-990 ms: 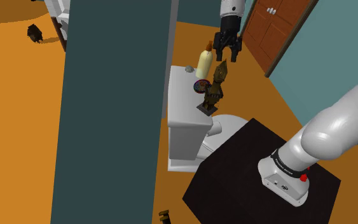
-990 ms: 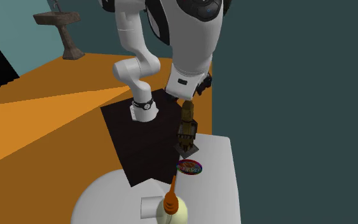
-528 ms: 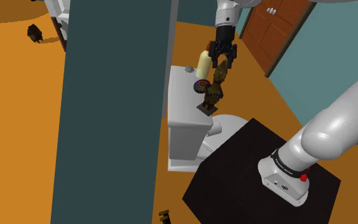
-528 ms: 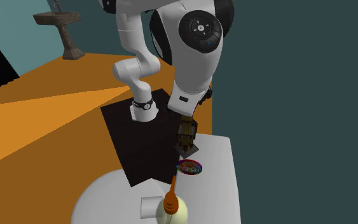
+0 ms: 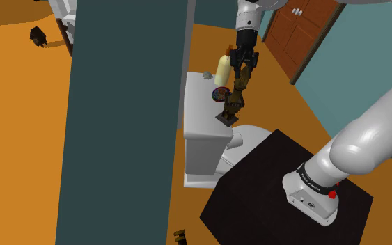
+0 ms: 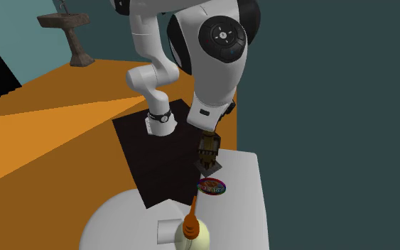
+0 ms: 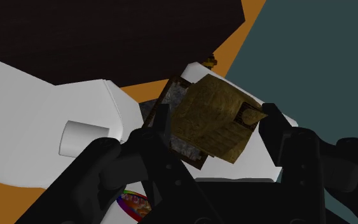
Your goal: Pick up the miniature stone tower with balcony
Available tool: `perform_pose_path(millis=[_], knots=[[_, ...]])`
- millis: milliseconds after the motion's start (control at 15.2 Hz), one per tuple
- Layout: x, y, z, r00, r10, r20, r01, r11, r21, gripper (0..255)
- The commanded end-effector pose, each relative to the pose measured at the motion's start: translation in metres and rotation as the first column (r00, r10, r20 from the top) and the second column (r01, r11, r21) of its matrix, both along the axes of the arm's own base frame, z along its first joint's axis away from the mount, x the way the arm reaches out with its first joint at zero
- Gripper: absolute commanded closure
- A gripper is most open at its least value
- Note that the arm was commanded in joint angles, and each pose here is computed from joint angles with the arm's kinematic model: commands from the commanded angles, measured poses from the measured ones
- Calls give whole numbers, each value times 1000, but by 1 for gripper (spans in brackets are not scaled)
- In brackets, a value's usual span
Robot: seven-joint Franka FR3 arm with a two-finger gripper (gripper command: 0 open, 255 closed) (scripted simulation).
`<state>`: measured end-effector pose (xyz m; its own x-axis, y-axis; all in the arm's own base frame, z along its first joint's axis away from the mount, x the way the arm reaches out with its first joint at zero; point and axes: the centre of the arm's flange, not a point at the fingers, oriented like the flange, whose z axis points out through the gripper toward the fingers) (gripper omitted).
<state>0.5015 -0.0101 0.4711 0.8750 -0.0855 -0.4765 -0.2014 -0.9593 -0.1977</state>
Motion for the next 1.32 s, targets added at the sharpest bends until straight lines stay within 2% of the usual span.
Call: perform_pose_path(millis=[0, 198, 1254], knots=[[0, 0, 0, 1000, 0, -1, 0, 1000, 0, 255], [1, 1, -1, 1000, 0, -1, 0, 1000, 0, 255], [1, 1, 79, 1000, 0, -1, 0, 1000, 0, 255]])
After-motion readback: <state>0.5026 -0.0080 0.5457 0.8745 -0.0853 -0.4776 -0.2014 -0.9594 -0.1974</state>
